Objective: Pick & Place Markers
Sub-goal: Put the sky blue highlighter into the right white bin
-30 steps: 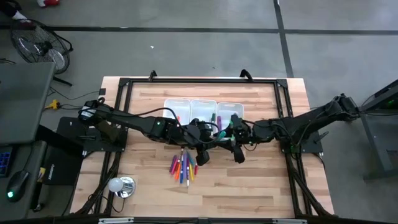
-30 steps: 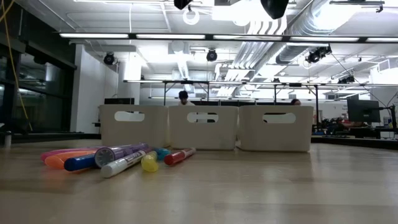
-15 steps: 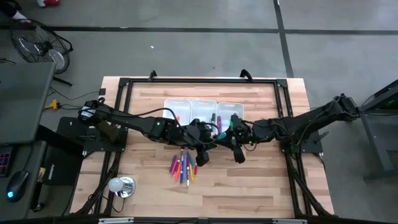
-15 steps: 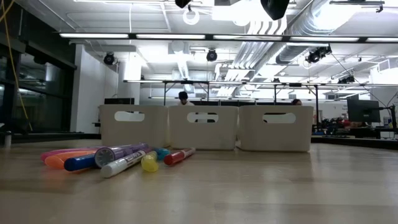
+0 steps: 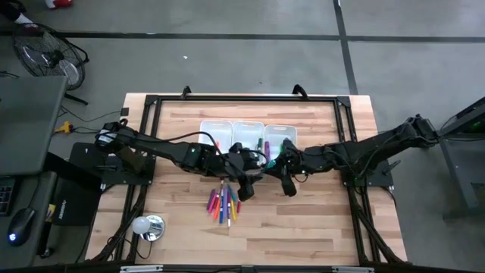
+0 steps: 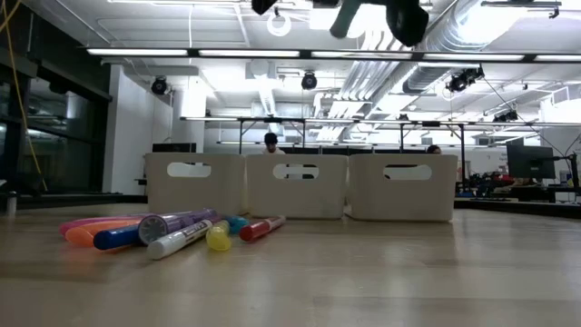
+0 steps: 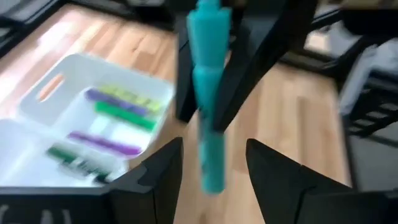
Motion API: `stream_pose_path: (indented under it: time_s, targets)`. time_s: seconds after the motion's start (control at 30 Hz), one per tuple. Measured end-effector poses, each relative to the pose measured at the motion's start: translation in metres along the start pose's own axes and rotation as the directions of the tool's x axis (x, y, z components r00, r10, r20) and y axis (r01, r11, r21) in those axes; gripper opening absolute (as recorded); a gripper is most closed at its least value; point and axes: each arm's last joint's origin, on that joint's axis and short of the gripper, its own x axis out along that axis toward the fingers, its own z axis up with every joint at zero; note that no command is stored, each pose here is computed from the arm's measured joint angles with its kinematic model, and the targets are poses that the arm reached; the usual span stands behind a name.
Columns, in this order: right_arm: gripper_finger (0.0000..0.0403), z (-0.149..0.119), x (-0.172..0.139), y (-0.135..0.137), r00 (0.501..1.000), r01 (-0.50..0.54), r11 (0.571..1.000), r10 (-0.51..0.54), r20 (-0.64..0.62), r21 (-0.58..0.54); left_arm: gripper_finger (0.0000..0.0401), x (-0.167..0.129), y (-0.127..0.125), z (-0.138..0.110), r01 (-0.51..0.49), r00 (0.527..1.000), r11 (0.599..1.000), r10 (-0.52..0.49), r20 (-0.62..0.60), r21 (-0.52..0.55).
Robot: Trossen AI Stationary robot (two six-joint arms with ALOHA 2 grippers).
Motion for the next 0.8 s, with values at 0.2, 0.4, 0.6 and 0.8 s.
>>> stream_pose_path:
  time_s: [0.2,0.4,0.6,0.8]
  targets:
    - [0.0054,-0.002,-0.004,-0.02,0.988,0.136,0.987,-0.129,-0.083,0.089,0.0176,-0.015,0.012,-0.007,-0.162,0.984,0.987,0.163,-0.072,0.02]
    - [0.0054,0.0,-0.009,-0.057,0.943,0.309,0.924,-0.266,-0.201,0.226,0.0176,-0.038,0.03,-0.015,-0.345,0.925,0.937,0.35,-0.149,0.062]
    - [0.0054,0.009,-0.012,-0.095,0.909,0.395,0.859,-0.312,-0.278,0.326,0.0177,-0.061,0.044,-0.024,-0.464,0.849,0.874,0.485,-0.211,0.146]
    - [0.0054,0.014,-0.016,-0.138,0.871,0.476,0.75,-0.332,-0.361,0.459,0.0177,-0.073,0.054,-0.032,-0.544,0.793,0.812,0.58,-0.187,0.213]
